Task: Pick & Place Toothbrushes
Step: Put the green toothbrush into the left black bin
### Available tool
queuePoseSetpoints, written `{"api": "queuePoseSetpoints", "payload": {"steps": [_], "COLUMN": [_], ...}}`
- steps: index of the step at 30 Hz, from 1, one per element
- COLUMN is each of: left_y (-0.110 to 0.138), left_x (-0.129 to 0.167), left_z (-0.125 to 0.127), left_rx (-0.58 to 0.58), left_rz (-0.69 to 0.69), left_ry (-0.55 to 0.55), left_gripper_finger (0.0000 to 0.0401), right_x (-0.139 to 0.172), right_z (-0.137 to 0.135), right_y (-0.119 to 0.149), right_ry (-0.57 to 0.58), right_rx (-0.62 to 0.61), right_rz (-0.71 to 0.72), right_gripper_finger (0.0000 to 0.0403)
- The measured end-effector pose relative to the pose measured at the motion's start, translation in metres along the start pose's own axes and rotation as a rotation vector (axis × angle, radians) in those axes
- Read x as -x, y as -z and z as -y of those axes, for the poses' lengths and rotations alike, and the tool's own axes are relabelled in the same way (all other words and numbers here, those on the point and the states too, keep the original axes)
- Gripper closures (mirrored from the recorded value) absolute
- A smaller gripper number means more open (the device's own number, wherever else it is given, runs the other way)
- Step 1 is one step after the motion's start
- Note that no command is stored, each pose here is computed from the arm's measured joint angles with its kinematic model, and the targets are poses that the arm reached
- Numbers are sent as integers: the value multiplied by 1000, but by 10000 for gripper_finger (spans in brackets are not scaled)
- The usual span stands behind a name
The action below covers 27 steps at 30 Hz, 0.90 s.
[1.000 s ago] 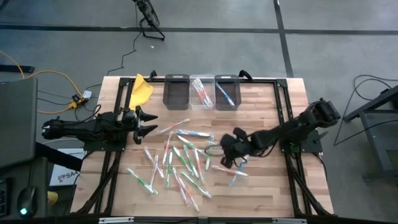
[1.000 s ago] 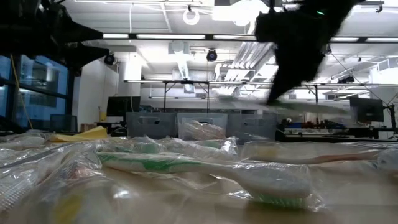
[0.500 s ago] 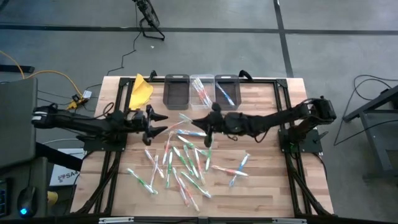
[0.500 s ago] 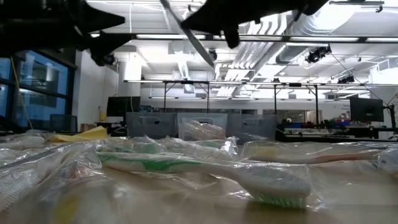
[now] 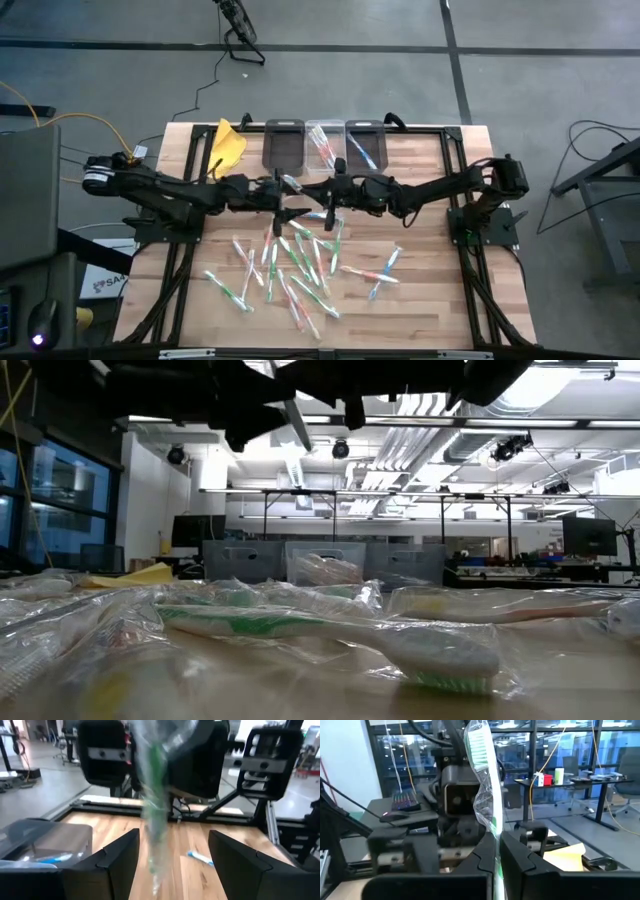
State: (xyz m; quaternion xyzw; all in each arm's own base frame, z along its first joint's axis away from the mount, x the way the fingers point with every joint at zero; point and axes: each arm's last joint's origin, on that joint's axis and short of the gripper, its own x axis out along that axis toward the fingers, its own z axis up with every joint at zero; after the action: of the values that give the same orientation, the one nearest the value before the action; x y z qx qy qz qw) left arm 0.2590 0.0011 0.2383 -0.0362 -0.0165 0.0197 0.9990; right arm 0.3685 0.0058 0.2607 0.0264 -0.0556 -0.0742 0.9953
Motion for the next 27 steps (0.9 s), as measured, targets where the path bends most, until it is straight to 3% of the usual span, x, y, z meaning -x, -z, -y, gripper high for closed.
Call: {"api": "queuePoseSetpoints", "payload": {"steps": [4,8,18,22,27], "left_y": [1,0,0,1,4], "left_x": [-9,-10,-8,-8,-8], "left_z": [0,1,0,0,0], "left_rx": [-1,-13,-48,-51,-53], "left_rz": [-13,-10,-33,-36,-69], "left_ry": [-2,5,-4,-2,-23], "left_gripper_finger": [171,200,377,378,385], "right_x": [1,1,1,1,4], "right_z": [-1,-1,-2,-1,0], "right_y": [-2,-2,-1,-1,-3], "right_ry": [0,0,-9,-8,8], "right_rx": [11,13,12,13,-12], "right_rz": [8,0,-3,-7,-58], "right_gripper_finger": [397,397,397,384,326]}}
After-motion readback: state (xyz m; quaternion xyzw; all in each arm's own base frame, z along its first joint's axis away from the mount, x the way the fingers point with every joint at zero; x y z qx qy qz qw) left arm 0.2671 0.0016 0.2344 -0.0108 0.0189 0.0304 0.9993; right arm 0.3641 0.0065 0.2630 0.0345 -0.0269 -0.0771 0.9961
